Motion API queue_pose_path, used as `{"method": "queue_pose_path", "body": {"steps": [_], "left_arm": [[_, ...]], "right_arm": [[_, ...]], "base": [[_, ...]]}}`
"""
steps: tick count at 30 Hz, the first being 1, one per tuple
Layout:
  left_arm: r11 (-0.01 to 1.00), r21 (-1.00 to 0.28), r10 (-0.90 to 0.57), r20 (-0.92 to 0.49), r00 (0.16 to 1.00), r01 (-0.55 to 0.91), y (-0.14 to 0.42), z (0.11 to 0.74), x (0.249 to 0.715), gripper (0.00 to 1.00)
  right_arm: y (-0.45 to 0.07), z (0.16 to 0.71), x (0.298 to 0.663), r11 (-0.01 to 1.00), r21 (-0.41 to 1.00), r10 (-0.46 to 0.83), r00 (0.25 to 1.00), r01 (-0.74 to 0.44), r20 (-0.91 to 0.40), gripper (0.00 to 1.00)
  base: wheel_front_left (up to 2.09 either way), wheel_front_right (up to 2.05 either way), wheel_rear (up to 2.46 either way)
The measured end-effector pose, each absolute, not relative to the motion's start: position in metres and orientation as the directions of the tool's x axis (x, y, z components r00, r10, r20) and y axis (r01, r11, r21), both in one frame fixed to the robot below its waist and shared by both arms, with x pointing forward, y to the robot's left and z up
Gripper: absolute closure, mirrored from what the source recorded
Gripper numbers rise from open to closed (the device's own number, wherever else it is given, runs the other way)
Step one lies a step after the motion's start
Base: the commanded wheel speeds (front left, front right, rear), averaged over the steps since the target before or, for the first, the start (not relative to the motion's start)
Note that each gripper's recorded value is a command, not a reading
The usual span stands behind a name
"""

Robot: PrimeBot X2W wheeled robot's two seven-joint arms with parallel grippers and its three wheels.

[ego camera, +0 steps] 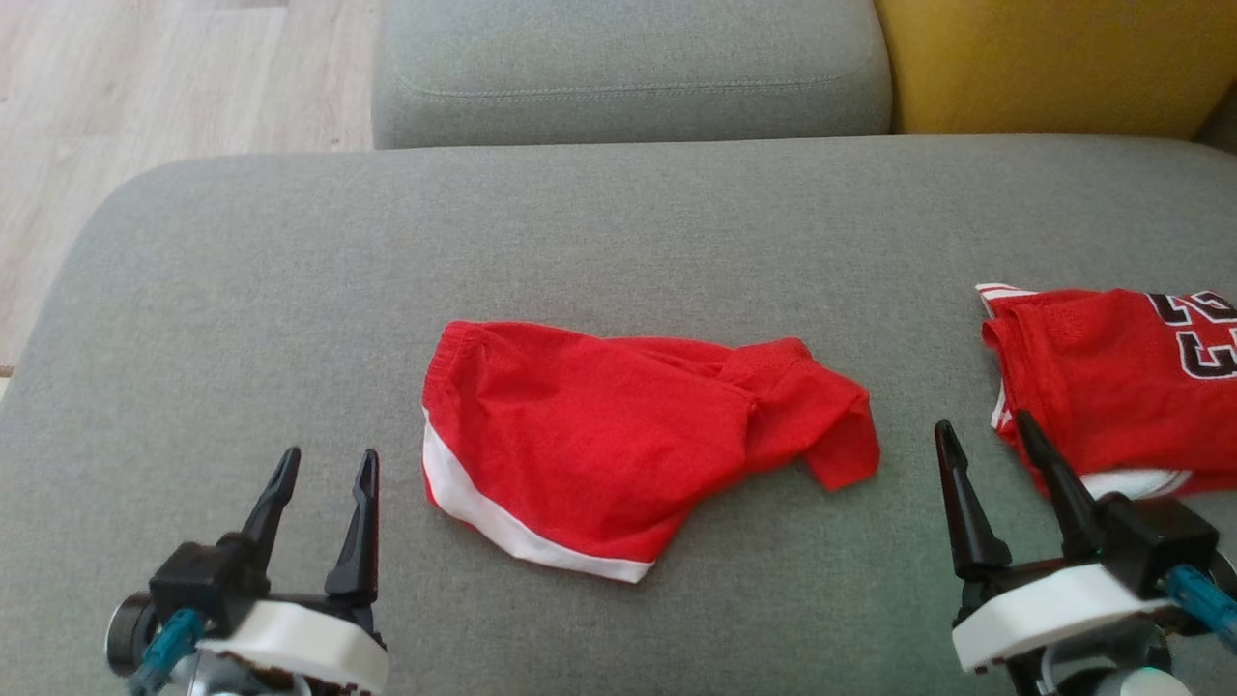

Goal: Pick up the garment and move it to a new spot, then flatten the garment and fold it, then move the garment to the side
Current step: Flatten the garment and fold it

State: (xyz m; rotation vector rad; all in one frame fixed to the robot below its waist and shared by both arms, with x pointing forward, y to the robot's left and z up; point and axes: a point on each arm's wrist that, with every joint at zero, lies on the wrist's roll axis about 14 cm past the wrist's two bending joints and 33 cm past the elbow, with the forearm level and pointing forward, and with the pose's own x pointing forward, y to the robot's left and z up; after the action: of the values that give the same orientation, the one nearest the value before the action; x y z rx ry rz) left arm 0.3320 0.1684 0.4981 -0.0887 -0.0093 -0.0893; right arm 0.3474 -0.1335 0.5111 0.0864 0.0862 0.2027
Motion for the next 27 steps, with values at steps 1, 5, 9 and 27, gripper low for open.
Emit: {"method": "queue_pose_path", "body": {"steps": [1, 5, 9, 27], "left_arm": [[0.992, -0.087, -0.09, 0.013, 0.996, 0.09, 0.168, 0.498, 0.332, 0.0], [0.992, -0.084, -0.091, 0.008, 0.996, 0.091, 0.169, 0.497, 0.334, 0.0], [0.992, -0.083, -0.091, 0.005, 0.996, 0.091, 0.169, 0.496, 0.334, 0.0], [0.993, -0.098, -0.065, 0.013, 0.998, 0.066, 0.176, 0.495, 0.348, 0.0]], "right_arm": [[-0.134, 0.51, 0.347, 0.976, 0.095, 0.203, 0.976, -0.196, -0.08, 0.0], [-0.135, 0.51, 0.347, 0.977, 0.096, 0.2, 0.976, -0.192, -0.082, 0.0], [-0.135, 0.509, 0.347, 0.977, 0.096, 0.199, 0.976, -0.191, -0.084, 0.0], [-0.014, 0.395, 0.316, 0.837, 0.284, 0.547, 0.724, -0.468, -0.42, 0.0]], "base": [[0.0, 0.0, 0.0], [0.0, 0.0, 0.0], [0.0, 0.0, 0.0], [0.0, 0.0, 0.0]]}}
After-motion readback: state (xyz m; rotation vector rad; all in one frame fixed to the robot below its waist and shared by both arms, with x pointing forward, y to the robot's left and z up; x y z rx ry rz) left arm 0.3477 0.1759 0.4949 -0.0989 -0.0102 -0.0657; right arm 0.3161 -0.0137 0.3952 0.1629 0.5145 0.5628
